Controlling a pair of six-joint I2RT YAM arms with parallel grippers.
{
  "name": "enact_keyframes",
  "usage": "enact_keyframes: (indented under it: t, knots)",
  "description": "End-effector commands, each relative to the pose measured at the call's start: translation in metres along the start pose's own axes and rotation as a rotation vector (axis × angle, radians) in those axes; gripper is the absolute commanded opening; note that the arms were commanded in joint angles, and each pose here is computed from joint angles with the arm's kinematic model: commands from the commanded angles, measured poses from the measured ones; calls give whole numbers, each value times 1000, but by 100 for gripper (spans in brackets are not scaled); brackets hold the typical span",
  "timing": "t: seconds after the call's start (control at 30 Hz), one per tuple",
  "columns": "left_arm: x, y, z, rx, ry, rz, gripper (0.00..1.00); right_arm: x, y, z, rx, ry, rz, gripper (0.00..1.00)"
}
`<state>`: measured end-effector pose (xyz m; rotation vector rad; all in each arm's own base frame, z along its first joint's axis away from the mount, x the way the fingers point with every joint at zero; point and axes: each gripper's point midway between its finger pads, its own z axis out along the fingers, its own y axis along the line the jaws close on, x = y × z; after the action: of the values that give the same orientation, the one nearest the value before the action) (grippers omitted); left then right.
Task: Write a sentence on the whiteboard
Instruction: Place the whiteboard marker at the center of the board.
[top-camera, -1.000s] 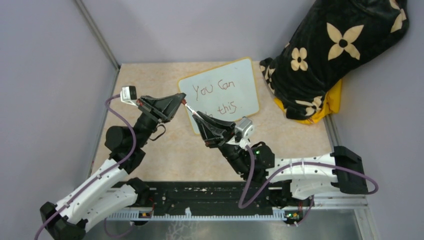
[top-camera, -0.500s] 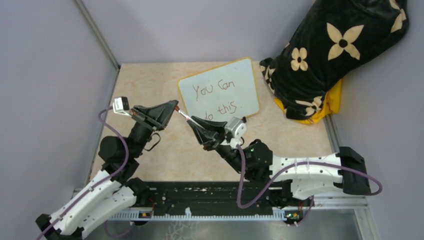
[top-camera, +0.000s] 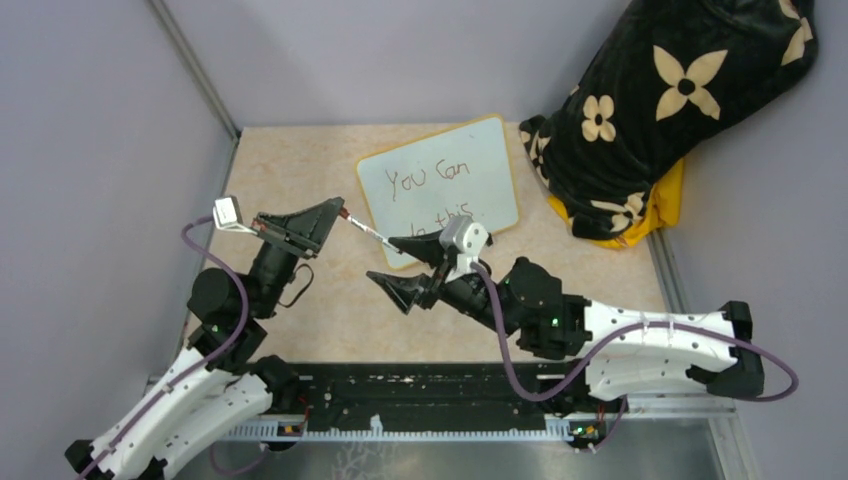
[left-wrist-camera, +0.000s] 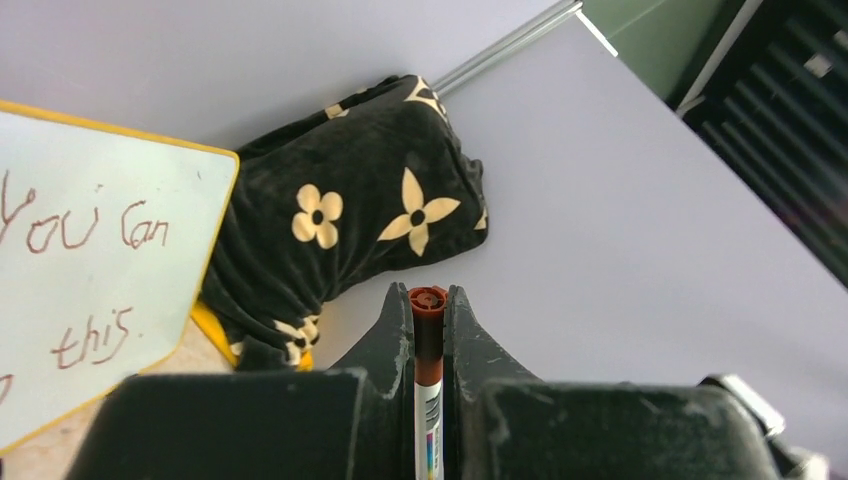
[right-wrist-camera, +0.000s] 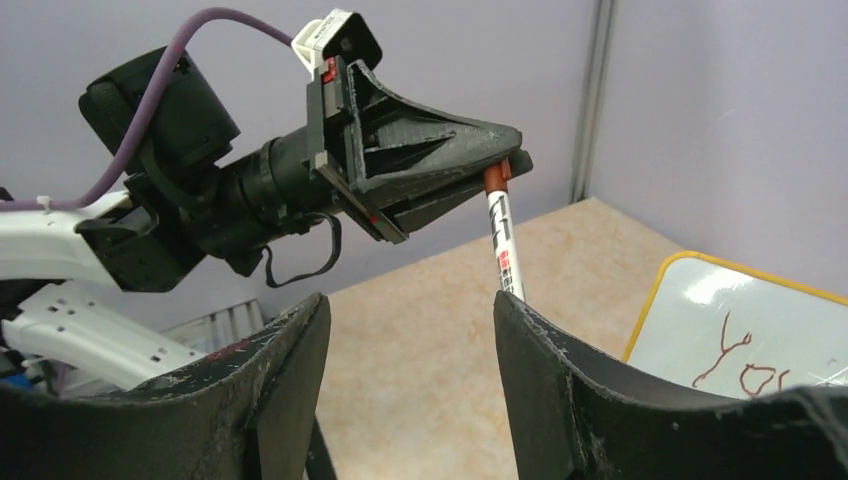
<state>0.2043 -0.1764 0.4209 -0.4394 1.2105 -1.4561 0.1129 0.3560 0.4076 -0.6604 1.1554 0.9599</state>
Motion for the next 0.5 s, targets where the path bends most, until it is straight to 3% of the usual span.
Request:
enact_keyframes:
  t: [0.0,0.17,0.47]
  knots:
    - [-1,-8,-1,-19,52,154,0,-11,-4,7,4,129,101,60]
    - [0,1,-13,-32,47,132,0,14,-29,13,81,220,134,58]
    - [9,13,-21,-59,86,123,0,29,-12,30,7,269,153,58]
